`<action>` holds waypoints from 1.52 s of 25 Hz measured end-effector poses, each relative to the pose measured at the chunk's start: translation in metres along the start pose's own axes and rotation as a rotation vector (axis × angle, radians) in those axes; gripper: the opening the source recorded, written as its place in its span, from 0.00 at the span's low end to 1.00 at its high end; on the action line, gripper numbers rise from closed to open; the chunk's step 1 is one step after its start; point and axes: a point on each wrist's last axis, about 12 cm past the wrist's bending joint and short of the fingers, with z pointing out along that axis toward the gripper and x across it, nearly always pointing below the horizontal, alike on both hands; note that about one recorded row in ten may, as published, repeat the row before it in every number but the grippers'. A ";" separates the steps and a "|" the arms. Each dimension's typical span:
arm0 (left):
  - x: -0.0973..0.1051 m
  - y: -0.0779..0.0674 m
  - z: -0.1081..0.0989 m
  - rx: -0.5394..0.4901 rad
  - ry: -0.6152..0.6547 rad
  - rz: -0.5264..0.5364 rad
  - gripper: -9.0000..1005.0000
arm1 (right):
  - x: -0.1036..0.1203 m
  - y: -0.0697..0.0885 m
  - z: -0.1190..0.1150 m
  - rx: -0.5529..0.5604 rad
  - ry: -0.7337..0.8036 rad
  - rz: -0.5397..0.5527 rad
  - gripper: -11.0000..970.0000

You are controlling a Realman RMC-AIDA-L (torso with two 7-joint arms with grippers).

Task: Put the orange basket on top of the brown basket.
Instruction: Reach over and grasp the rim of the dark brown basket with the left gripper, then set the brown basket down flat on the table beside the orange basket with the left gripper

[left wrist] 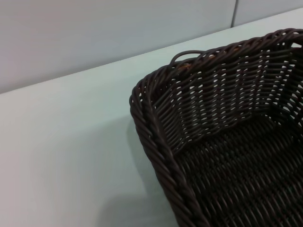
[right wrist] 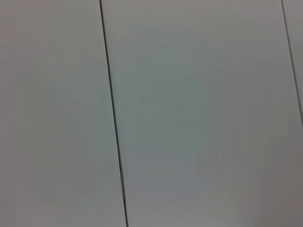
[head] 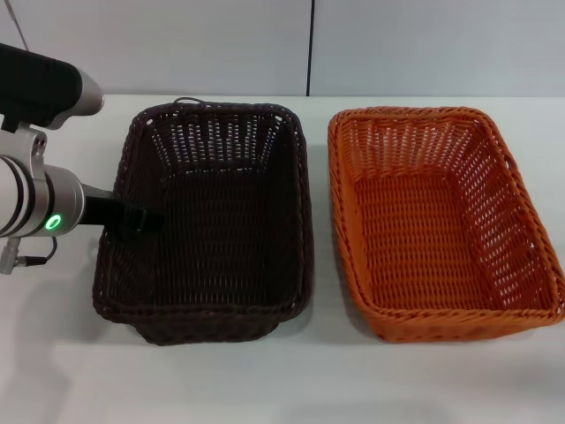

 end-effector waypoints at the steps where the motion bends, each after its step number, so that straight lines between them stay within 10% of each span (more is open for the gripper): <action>1: 0.000 0.000 0.000 -0.001 0.001 -0.004 0.75 | 0.000 0.000 0.000 0.000 0.000 0.000 0.70; 26: -0.003 0.003 -0.015 -0.009 -0.034 0.093 0.31 | -0.001 0.000 -0.001 -0.003 -0.008 -0.004 0.70; 38: -0.028 0.013 -0.052 0.115 -0.147 0.330 0.24 | -0.004 0.000 -0.002 0.002 -0.031 0.002 0.70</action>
